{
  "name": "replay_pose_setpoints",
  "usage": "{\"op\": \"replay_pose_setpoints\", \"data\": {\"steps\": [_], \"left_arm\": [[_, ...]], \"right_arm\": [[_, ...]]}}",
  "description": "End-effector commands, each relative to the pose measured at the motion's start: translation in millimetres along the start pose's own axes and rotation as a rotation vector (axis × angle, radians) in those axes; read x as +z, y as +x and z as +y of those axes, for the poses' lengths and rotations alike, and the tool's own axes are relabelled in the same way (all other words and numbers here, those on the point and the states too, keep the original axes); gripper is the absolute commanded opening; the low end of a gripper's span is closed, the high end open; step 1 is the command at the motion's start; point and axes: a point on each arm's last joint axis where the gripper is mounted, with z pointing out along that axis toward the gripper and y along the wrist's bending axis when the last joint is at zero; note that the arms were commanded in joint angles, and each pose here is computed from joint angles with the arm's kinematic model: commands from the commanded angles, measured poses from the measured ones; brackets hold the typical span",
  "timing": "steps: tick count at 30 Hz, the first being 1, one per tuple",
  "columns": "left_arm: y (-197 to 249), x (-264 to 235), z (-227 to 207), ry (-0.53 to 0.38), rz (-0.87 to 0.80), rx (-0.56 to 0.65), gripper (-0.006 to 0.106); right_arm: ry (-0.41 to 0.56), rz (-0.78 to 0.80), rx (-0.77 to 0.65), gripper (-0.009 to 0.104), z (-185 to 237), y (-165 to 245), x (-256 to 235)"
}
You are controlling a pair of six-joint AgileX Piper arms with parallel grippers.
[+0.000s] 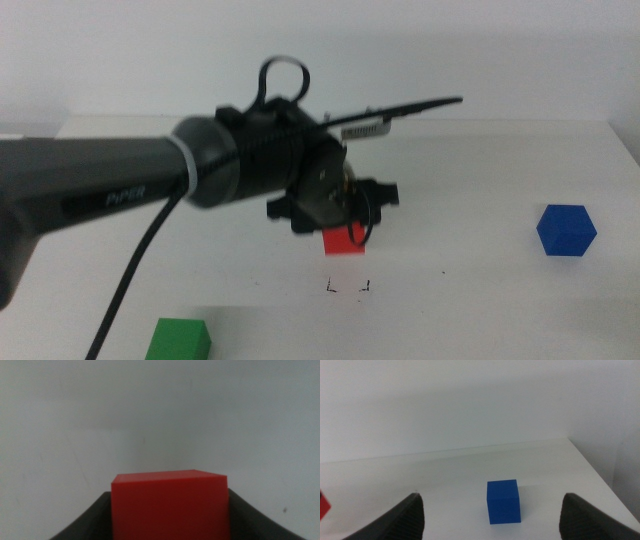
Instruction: Stack red cubes first, then green, then blue cubes in a specific spot.
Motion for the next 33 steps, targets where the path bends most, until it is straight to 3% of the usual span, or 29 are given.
{"op": "replay_pose_setpoints", "data": {"steps": [1,14,18,21,22,27,33], "left_arm": [[12,1,-1,0.018,-0.002,-0.043,0.023],[30,35,2,-0.006,0.058,-0.067,0.024],[33,38,3,-0.017,0.076,-0.061,0.029],[33,38,3,-0.016,0.077,-0.055,0.041],[33,38,3,-0.016,0.077,-0.033,0.054],[33,38,3,-0.015,0.077,-0.023,0.092],[15,-3,2,0.044,0.012,0.034,0.094]], "right_arm": [[-0.003,-0.008,-0.015,0.093,0,0,0],[-0.003,-0.008,-0.015,0.093,0,0,0],[-0.003,-0.008,-0.015,0.093,0,0,0],[-0.003,-0.008,-0.015,0.093,0,0,0],[-0.003,-0.008,-0.015,0.093,0,0,0],[-0.003,-0.008,-0.015,0.093,0,0,0],[-0.003,-0.008,-0.015,0.093,0,0,0]]}}
